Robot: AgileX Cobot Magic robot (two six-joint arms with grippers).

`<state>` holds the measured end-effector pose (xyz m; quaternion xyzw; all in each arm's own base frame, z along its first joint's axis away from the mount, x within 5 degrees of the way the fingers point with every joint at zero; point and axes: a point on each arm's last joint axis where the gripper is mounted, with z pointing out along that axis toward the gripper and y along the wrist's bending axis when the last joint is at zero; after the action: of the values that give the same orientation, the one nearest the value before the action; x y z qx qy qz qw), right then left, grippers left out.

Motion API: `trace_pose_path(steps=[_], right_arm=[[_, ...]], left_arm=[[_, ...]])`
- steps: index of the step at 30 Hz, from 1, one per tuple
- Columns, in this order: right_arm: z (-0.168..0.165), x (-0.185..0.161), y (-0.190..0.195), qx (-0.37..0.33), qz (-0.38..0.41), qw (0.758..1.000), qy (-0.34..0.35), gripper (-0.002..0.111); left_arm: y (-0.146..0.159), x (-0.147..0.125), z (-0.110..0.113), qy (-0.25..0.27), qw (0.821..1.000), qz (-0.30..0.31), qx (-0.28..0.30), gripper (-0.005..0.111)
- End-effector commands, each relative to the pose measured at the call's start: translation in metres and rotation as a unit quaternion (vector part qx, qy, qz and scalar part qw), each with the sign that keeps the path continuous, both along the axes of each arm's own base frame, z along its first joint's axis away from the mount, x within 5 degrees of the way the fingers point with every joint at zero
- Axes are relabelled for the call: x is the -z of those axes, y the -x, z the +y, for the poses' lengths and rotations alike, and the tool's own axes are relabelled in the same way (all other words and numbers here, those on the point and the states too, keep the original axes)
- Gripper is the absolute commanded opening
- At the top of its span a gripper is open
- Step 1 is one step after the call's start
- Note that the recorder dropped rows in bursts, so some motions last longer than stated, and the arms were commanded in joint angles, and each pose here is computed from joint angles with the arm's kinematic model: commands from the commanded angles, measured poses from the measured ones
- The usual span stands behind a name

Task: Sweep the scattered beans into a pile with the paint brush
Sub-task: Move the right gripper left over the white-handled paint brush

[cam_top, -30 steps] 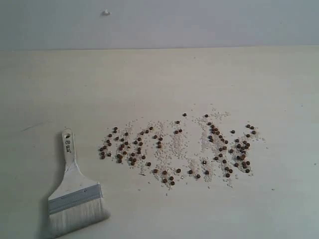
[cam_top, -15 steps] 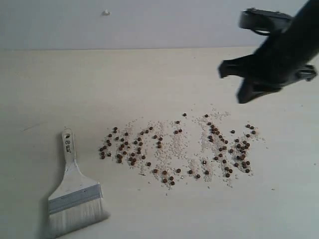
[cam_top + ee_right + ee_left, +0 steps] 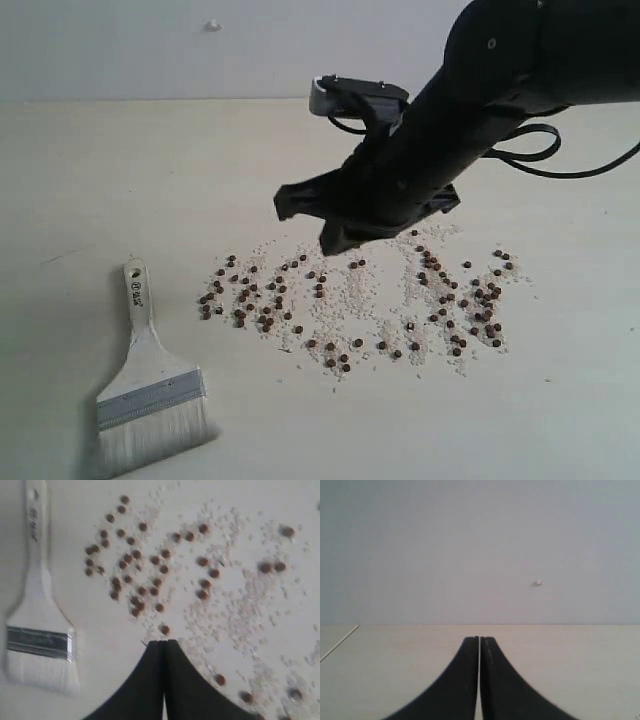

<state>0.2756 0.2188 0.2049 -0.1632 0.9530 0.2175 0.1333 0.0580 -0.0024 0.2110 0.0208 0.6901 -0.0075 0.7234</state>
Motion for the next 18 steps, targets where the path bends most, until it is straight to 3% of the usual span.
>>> trace_pose_path(steps=[1, 9, 12, 18], right_arm=[[0.025, -0.015, -0.008, 0.033, -0.09, 0.991, -0.094, 0.005], [0.048, -0.054, -0.014, 0.125, -0.211, 0.951, -0.187, 0.012], [0.063, -0.064, -0.008, 0.049, -0.251, 0.951, -0.171, 0.012], [0.094, -0.058, -0.011, -0.025, -0.158, 0.97, -0.182, 0.012]], left_arm=[[0.0, 0.001, 0.0, 0.001, 1.0, 0.002, 0.0, 0.004], [0.0, 0.001, 0.0, 0.001, 1.0, 0.002, 0.0, 0.004], [0.0, 0.001, 0.0, 0.001, 1.0, 0.002, 0.0, 0.004], [0.0, 0.001, 0.0, 0.001, 1.0, 0.002, 0.0, 0.004]])
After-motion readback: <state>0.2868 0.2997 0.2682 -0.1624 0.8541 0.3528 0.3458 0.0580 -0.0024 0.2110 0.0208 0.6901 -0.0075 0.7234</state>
